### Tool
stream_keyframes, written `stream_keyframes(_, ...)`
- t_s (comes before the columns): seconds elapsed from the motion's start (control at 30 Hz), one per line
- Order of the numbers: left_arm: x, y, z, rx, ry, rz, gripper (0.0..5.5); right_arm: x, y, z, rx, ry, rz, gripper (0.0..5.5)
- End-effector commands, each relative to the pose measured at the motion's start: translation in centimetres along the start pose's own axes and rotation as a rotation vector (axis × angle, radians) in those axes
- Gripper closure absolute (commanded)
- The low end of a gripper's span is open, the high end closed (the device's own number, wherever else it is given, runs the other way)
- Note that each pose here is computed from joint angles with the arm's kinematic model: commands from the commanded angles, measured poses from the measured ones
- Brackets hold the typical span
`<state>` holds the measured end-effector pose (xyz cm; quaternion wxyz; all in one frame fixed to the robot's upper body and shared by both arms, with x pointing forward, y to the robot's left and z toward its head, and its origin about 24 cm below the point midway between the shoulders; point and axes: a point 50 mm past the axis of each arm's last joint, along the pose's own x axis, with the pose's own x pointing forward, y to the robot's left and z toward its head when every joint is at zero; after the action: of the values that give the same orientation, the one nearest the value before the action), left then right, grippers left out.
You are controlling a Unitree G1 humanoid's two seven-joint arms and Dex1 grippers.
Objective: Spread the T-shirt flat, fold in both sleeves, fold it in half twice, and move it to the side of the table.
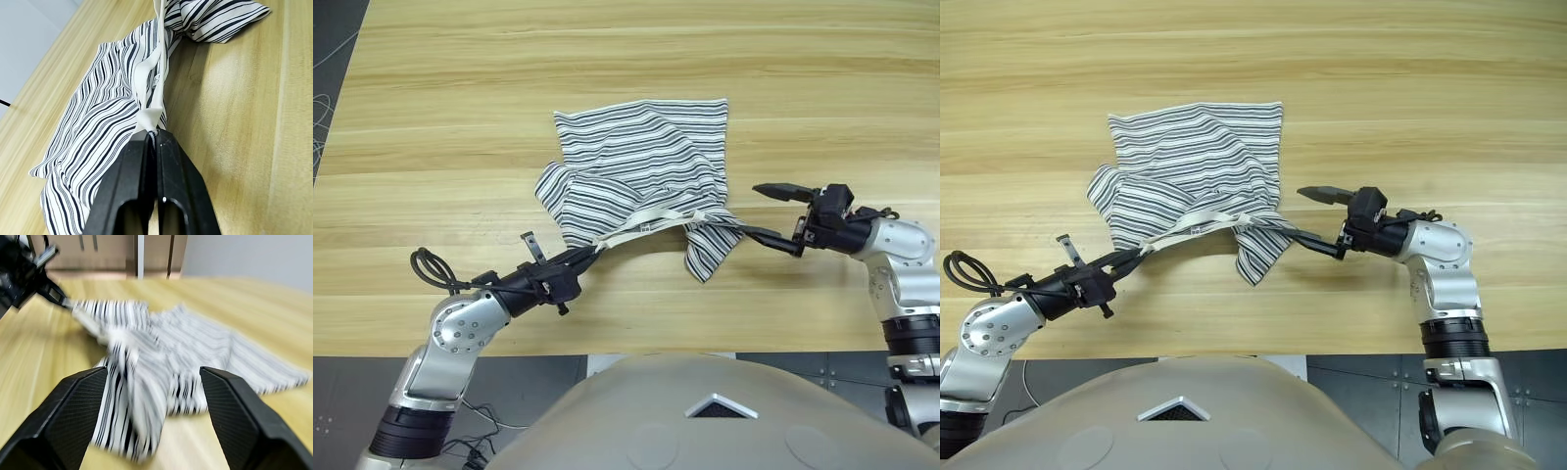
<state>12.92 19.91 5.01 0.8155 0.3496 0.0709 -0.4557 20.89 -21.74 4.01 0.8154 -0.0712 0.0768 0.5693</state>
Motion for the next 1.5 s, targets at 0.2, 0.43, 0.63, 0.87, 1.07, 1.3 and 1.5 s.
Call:
stream_keyframes(0.2,-0.7,0.0,-0.1,0.017,0.032,-0.038,5.36,-0.1,-0.7,-2.6,0.037,0.157,-0.057,2.02)
stream_keyframes(0.43,-0.4,-0.2,-0.1,0.012,0.029,-0.036,5.40,0.8,-0.1,-3.0,0.051,0.156,-0.009,3.07)
stream_keyframes(0.63,-0.1,-0.2,-0.4,0.017,0.036,-0.025,5.40,1.2,0.3,-3.2,0.070,0.149,0.028,4.11)
stream_keyframes(0.87,0.5,0.3,-0.7,0.049,0.043,0.009,5.40,1.1,1.3,-3.4,0.061,0.183,0.110,5.27)
stream_keyframes(1.07,0.6,0.3,-0.7,0.051,0.046,0.015,5.40,-0.8,-0.6,-1.3,-0.040,0.210,0.071,5.38)
stream_keyframes(1.3,0.6,0.3,-0.7,0.056,0.050,0.020,5.40,-1.7,-3.4,4.3,-0.299,0.230,0.057,5.38)
stream_keyframes(1.5,0.6,0.1,-0.5,0.056,0.044,0.010,5.40,1.0,-1.4,5.2,-0.520,0.312,0.218,5.38)
